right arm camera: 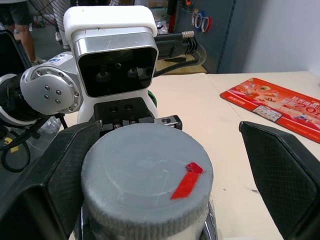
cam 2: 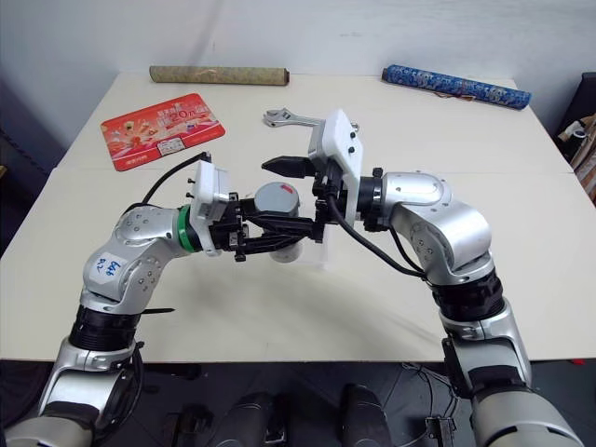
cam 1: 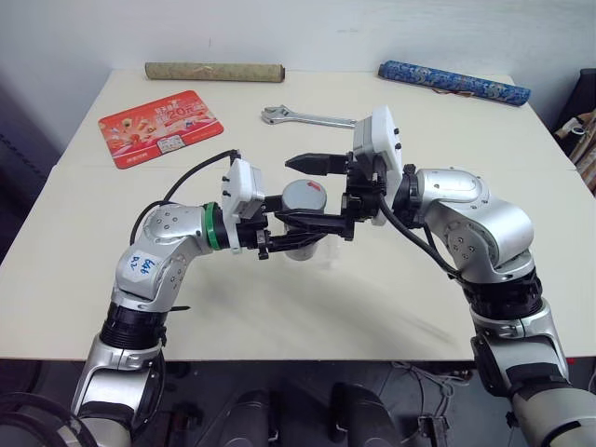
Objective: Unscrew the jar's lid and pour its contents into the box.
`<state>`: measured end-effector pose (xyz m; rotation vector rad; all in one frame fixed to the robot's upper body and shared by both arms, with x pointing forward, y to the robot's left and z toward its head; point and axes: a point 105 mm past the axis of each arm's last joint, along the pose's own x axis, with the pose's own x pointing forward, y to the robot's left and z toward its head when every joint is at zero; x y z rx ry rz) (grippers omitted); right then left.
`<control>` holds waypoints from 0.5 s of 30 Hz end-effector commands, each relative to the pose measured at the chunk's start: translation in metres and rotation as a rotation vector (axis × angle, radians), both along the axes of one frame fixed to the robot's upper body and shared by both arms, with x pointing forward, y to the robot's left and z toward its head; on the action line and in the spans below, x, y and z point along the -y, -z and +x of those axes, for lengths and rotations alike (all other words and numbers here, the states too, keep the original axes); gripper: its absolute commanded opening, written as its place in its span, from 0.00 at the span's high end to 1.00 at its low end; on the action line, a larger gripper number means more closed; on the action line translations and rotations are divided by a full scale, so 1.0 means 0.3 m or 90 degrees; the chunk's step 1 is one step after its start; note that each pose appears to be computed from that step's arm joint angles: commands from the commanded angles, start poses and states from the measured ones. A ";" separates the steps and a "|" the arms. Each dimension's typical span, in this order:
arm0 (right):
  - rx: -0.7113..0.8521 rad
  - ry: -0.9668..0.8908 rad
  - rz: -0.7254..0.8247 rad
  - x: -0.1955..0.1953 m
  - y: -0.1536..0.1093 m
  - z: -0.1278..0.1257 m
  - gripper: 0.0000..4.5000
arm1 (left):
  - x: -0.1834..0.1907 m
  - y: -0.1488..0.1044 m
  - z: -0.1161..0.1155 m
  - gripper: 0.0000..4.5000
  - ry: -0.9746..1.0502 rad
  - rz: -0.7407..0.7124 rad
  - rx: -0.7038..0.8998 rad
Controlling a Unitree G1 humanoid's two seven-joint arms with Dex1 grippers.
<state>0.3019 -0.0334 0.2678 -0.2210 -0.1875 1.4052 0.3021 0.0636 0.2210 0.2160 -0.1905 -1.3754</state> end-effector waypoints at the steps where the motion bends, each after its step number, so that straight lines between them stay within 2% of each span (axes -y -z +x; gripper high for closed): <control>1: 0.013 0.060 0.028 0.093 -0.044 0.036 0.01 | 0.001 -0.023 -0.029 0.47 0.019 -0.004 0.035; 15: -0.011 0.057 0.033 0.170 -0.017 0.010 0.01 | -0.012 -0.017 -0.027 0.47 0.006 -0.005 0.031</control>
